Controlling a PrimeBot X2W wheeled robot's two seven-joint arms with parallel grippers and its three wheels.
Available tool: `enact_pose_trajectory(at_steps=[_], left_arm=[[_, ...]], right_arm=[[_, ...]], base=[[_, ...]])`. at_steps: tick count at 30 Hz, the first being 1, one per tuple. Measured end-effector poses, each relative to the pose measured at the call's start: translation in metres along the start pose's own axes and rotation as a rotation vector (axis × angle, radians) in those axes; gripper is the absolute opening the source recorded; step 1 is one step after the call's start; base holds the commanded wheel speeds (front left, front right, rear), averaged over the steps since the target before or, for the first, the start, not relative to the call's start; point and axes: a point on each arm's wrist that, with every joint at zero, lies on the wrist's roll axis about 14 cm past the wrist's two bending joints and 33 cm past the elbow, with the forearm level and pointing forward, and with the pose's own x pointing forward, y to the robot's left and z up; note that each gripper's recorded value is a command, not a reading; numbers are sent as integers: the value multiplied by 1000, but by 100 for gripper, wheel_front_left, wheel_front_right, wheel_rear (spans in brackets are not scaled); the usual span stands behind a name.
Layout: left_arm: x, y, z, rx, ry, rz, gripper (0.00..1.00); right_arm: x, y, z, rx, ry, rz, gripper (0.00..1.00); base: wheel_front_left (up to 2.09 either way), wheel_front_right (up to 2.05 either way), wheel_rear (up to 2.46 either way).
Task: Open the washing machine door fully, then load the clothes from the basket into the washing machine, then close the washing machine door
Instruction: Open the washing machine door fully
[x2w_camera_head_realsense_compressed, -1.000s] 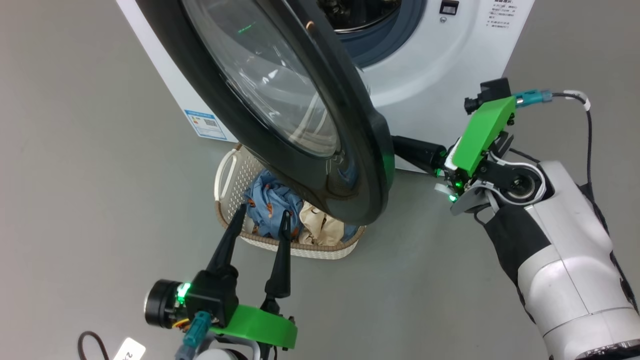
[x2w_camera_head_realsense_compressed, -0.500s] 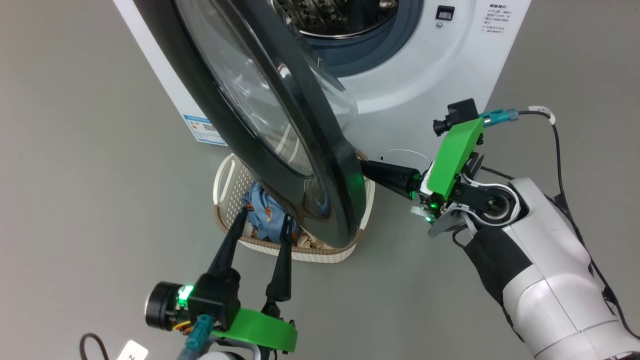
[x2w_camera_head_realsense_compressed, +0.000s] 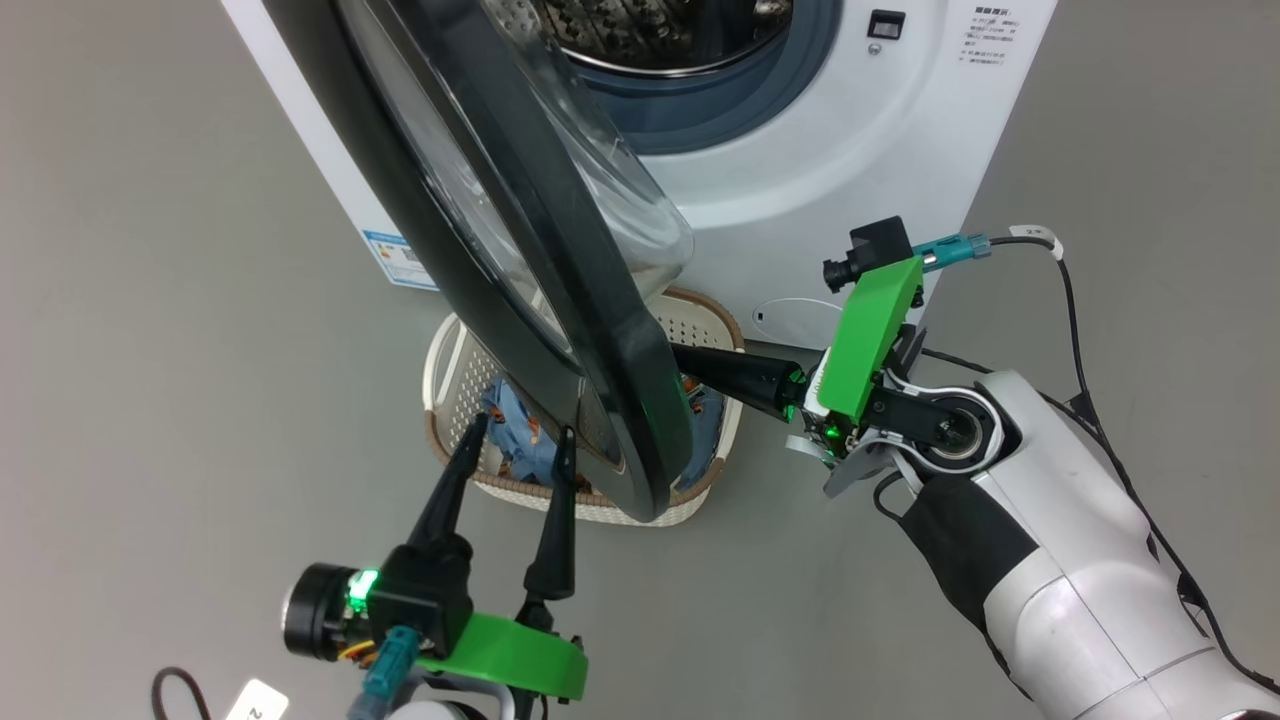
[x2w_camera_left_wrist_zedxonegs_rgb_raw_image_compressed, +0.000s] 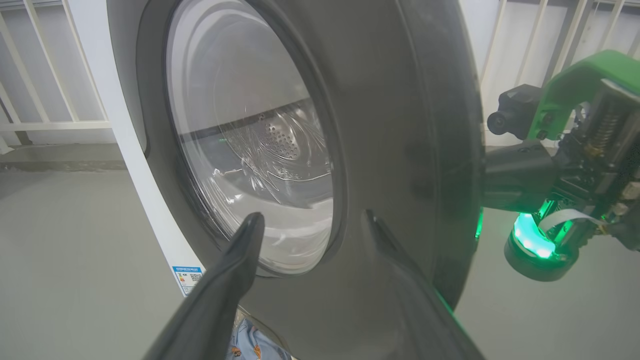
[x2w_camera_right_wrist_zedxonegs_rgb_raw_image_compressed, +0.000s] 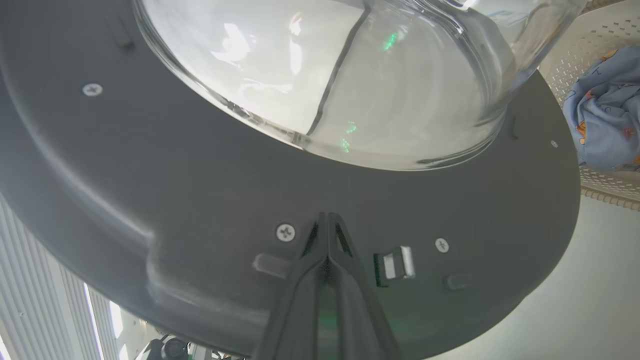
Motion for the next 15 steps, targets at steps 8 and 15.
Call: enact_pose_trajectory(at_steps=[8, 15], left_arm=[[-3, 5, 3, 4, -8, 15, 100], [-2, 1, 5, -2, -19, -2, 100]], right_arm=[[-17, -1, 8, -191, -73, -85, 0], [-66, -16, 10, -455, -220, -205, 0]], base=[[0, 0, 0], [0, 0, 0]])
